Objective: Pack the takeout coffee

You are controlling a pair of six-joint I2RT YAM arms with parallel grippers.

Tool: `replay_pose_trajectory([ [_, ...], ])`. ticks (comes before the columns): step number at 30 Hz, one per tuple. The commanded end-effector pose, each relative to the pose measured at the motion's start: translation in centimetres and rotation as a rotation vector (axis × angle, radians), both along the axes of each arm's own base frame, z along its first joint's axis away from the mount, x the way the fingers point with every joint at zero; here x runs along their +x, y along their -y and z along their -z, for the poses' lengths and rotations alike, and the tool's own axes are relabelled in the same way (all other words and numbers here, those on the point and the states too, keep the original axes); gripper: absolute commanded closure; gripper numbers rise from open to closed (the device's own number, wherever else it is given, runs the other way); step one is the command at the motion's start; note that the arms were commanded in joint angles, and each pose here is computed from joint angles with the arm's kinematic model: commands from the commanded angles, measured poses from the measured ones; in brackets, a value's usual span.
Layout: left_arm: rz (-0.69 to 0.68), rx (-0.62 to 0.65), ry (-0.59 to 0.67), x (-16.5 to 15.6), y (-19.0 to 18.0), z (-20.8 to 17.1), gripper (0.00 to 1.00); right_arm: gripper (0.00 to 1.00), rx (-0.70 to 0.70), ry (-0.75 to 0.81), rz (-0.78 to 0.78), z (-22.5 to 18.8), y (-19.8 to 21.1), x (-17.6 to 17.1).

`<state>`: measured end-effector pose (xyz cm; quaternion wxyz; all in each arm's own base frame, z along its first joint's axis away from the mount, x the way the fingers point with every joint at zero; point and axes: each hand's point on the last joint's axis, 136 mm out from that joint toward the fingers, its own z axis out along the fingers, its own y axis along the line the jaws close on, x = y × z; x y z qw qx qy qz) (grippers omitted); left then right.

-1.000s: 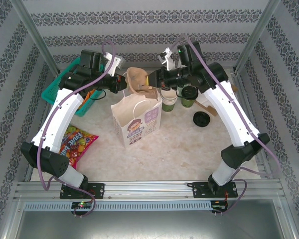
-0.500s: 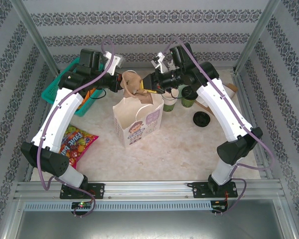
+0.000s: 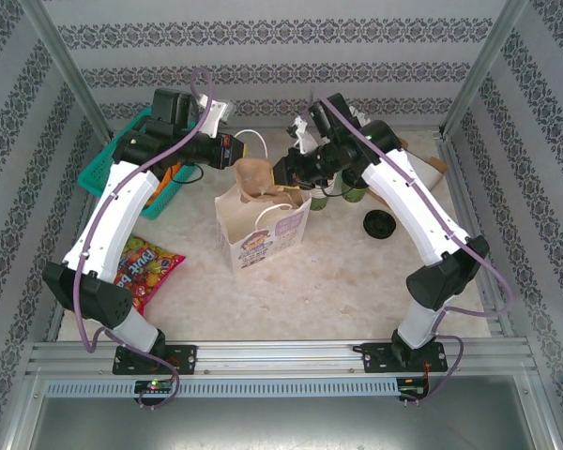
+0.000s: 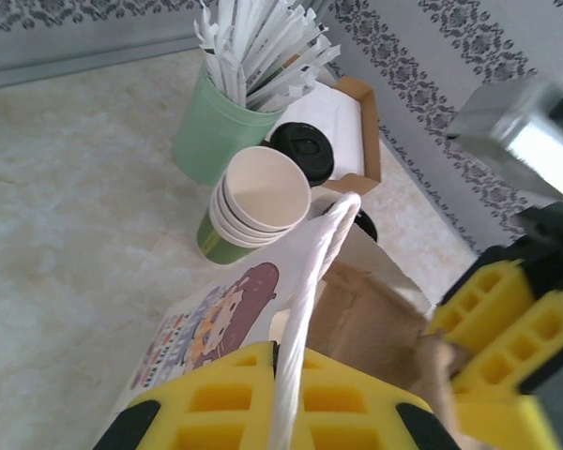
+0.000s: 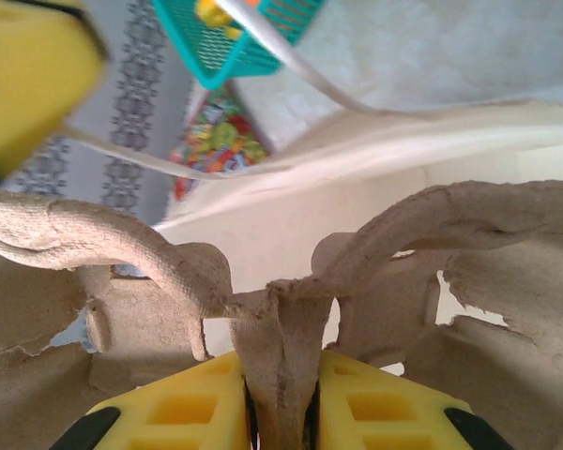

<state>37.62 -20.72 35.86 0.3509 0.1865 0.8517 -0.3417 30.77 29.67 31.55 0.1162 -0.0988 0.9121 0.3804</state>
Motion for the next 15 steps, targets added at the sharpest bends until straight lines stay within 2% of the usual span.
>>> replay_pose_trajectory([
  [1,0.003,-0.102,-0.059,-0.4,0.6,-1.7,1.0,0.78,-0.158,0.014,0.035,1.7,2.4,-1.0],
  [8,0.037,-0.194,-0.133,-2.5,1.8,-3.2,1.0,0.78,-0.3,0.005,0.037,2.6,4.4,-3.5],
  [11,0.042,-0.202,-0.173,-3.1,2.1,-2.9,1.0,0.78,-0.376,0.027,0.062,3.3,5.1,-3.3],
  [15,0.027,-0.211,-0.22,-2.7,2.2,-1.9,1.0,0.78,-0.41,0.063,0.087,4.6,4.3,-2.2],
])
